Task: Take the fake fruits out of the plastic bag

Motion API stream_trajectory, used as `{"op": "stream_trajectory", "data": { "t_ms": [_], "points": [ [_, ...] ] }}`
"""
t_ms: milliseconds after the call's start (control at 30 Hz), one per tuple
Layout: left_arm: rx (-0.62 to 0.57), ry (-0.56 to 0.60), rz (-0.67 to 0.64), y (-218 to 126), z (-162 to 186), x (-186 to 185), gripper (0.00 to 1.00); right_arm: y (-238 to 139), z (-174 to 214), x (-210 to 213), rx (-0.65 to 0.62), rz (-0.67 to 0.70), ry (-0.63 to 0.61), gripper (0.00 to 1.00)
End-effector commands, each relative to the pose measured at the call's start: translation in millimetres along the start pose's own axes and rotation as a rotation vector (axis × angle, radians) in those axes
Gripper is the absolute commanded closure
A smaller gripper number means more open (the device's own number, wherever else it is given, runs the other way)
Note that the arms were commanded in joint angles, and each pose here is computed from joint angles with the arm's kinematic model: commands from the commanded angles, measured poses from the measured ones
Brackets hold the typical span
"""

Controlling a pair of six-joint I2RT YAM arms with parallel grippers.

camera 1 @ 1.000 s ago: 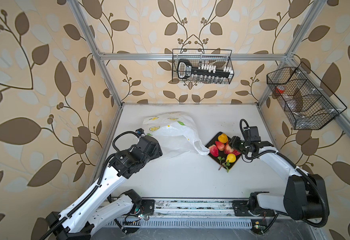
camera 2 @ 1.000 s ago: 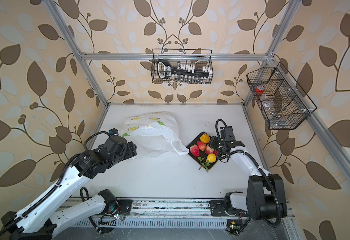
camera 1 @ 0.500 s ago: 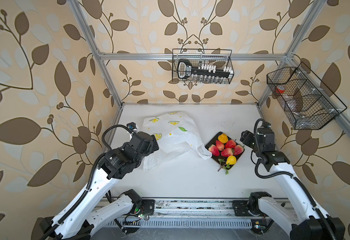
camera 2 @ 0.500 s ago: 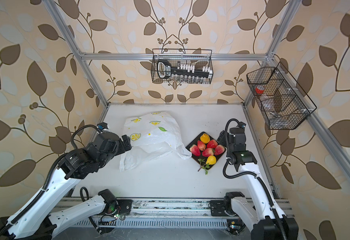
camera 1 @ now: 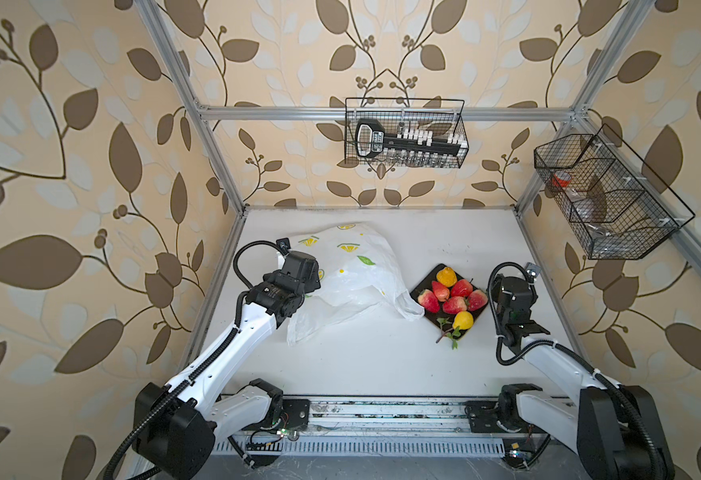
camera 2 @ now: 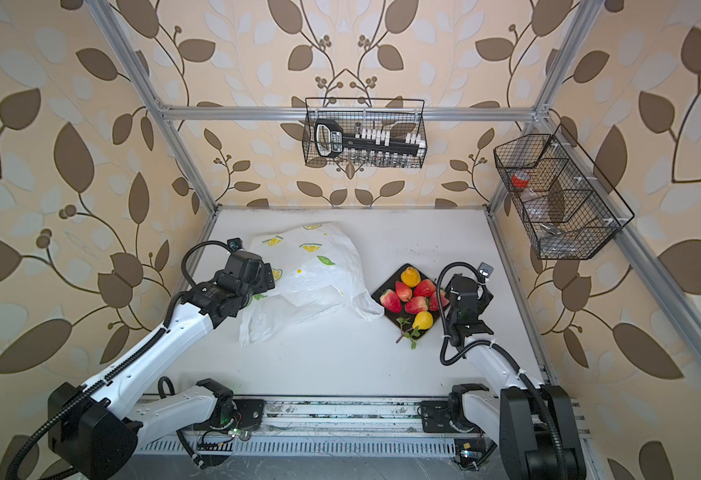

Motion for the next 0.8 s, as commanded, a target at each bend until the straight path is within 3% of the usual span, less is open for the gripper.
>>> {"op": "stream_trajectory", "data": {
  "t_ms": [0, 167, 300, 433, 533, 767],
  "points": [
    [-0.186, 0.013, 0.038, 7, -22, 4, 0.06, 6, -10, 12, -0.096, -0.065, -0.006, 0.24],
    [-0.326, 0.083, 0.049, 34, -16, 24, 0.02, 14, 2, 32, -0.127, -0.172, -0.071, 0.23],
    [-0.256, 0.079, 0.044, 70, 1, 34, 0.01, 20, 6, 43, -0.144, -0.242, -0.104, 0.23],
    [-0.280, 0.108, 0.061, 93, 10, 33, 0.01, 16, 16, 50, -0.172, -0.321, -0.131, 0.23],
    [-0.278, 0.079, 0.130, 105, 11, 31, 0.01, 15, 19, 47, -0.182, -0.317, -0.120, 0.14],
    [-0.240, 0.081, 0.137, 124, 26, 32, 0.01, 15, 18, 47, -0.182, -0.314, -0.118, 0.01]
  ]
}}
Point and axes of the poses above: each gripper's point midway between its finger pads, its own y axis out along the fingers, its own x axis along the line the jaws close on, z = x × y, the point moved 2 cm from there along -y, back along the fingers, and after that the axes turned 5 degrees about -y, right-handed, at the moved point
